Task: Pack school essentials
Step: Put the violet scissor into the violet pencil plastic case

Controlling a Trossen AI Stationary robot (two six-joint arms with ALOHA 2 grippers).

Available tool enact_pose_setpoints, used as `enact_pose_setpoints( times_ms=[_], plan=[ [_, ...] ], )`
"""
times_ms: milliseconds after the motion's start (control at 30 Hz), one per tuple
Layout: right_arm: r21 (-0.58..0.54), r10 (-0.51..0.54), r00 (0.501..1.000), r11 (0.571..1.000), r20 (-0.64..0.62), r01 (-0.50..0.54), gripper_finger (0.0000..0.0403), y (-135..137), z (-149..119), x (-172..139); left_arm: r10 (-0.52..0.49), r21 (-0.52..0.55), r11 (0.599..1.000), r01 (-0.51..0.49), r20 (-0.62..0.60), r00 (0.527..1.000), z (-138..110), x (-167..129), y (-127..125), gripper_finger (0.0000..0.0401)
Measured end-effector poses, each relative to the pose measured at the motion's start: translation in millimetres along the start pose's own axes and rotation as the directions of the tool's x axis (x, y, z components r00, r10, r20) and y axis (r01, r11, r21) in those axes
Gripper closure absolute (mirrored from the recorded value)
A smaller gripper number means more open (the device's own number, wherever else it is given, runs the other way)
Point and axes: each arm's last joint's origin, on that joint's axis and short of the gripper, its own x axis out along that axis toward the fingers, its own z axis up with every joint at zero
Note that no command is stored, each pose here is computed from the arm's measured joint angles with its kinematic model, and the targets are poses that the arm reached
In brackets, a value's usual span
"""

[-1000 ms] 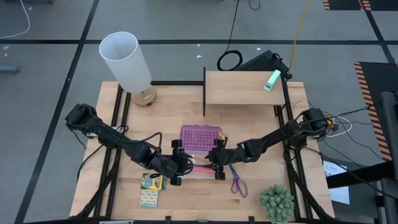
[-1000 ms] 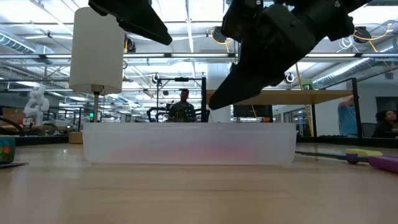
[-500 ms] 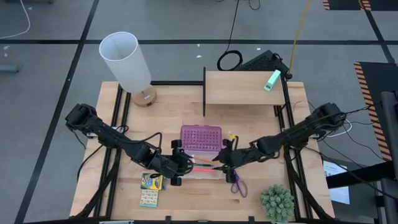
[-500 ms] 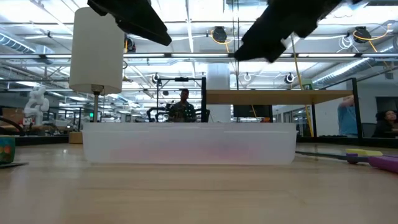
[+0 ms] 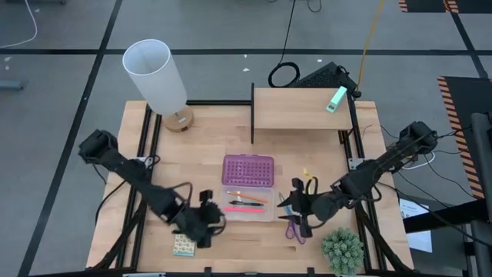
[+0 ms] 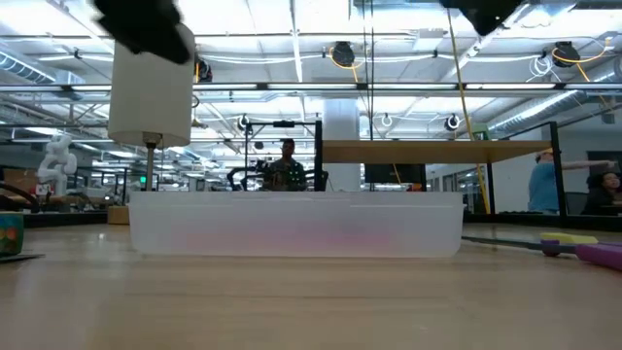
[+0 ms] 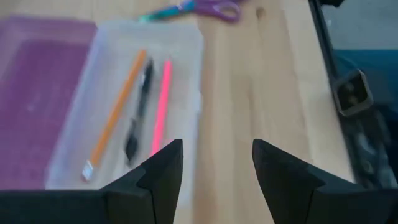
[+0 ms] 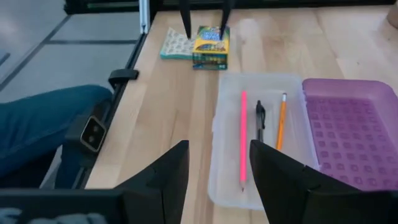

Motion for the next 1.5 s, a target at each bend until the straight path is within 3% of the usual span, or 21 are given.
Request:
enact_pose_setpoints(
  times_ms=[200,433,767,967,1067,1300,1500],
  plan=[
    [-0.01,0.01,1.0,1.0,-0.003,-0.01,0.0238,3,-1,-2,0.0,-0.029,1.0,-0.001,-0.035,0.999,-29,-19,-30,0.0203],
    [0.007,0.013,1.0,1.0,-0.007,-0.013,0.0238,4,-2,-3,0.009,-0.085,0.996,-0.008,0.014,1.0,-47,-34,-50,0.0203],
    [0.175,-0.059,0.984,0.98,-0.17,0.089,0.0238,16,-29,-14,0.045,-0.082,0.996,-0.038,0.085,0.995,-55,-43,-59,0.0203],
    [0.318,-0.175,0.946,0.912,-0.275,0.261,0.0238,9,-43,-19,0.103,-0.084,0.992,-0.092,0.139,0.985,-52,-42,-56,0.0203],
    [0.362,-0.193,0.934,0.883,-0.302,0.299,0.0238,5,-45,-19,0.12,-0.09,0.99,-0.108,0.149,0.981,-50,-41,-54,0.0203],
    [0.535,-0.071,0.941,0.807,-0.33,0.248,0.0238,18,-49,0,0.147,-0.098,0.986,-0.132,0.17,0.974,-49,-40,-52,0.0203],
    [0.515,-0.023,0.846,0.784,-0.533,0.347,0.0238,39,-57,23,0.166,-0.115,0.983,-0.145,0.198,0.966,-47,-40,-51,0.0203]
  ],
)
